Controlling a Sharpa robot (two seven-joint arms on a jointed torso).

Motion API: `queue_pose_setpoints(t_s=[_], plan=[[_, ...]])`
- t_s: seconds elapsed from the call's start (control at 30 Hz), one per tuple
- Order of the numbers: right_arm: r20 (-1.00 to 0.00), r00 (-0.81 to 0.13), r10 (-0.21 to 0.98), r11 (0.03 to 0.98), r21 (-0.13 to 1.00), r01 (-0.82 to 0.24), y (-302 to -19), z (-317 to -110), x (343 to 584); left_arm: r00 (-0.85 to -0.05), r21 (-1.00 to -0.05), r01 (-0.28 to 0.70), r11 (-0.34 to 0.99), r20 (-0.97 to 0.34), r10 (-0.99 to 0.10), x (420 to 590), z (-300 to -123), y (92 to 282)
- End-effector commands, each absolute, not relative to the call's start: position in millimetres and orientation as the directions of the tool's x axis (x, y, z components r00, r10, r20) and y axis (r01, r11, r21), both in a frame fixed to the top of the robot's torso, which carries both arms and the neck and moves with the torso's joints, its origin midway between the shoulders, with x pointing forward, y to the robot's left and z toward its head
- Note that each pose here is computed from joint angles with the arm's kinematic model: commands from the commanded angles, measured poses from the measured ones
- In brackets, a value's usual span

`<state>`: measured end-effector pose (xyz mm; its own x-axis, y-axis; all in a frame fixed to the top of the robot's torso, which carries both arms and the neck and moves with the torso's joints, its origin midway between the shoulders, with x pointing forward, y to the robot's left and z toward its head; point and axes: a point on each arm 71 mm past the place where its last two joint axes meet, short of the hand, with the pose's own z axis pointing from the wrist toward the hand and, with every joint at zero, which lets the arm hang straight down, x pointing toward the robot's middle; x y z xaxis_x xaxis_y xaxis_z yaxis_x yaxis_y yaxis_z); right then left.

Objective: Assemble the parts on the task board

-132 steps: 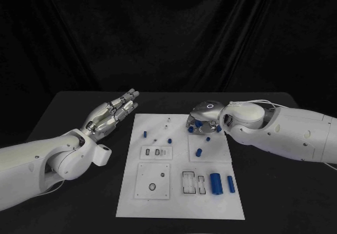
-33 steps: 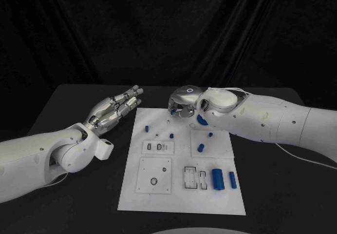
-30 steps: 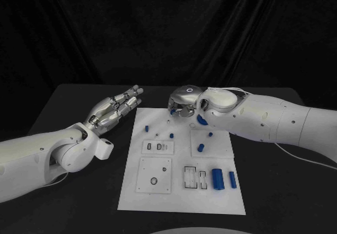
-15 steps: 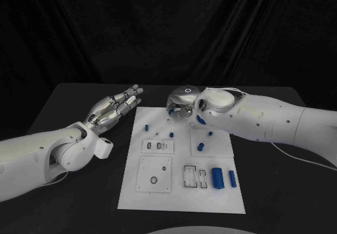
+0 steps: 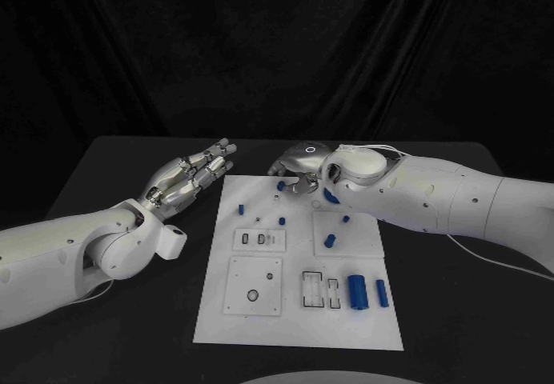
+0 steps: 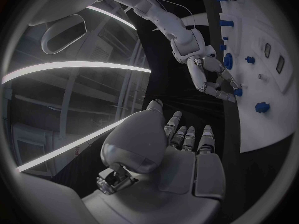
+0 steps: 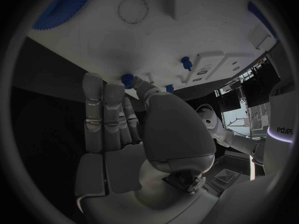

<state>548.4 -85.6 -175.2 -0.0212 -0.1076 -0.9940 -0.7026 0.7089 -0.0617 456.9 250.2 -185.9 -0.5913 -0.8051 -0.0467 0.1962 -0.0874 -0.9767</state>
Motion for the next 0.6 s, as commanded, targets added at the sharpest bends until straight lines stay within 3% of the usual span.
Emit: queue_pose_setpoints(t_s=[0.03, 0.17, 0.37, 0.6], plan=[[-0.995, -0.007, -0.103, 0.719, -0.07, -0.691, -91, -175, 549, -0.599, -0.947, 0.275, -0.164, -0.035, -0.8, 455.4, -176.8, 250.6], [-0.997, 0.043, -0.064, 0.713, -0.076, -0.697, -97, -167, 549, -0.596, -0.948, 0.275, -0.161, -0.036, -0.802, 455.4, -176.9, 252.1], [-0.992, 0.129, -0.002, 0.694, -0.095, -0.714, -112, -137, 542, -0.591, -0.948, 0.276, -0.157, -0.038, -0.806, 455.2, -176.8, 255.2], [-0.991, 0.137, 0.002, 0.712, -0.095, -0.696, -143, -109, 524, -0.583, -0.949, 0.276, -0.151, -0.041, -0.812, 454.2, -176.7, 259.2]])
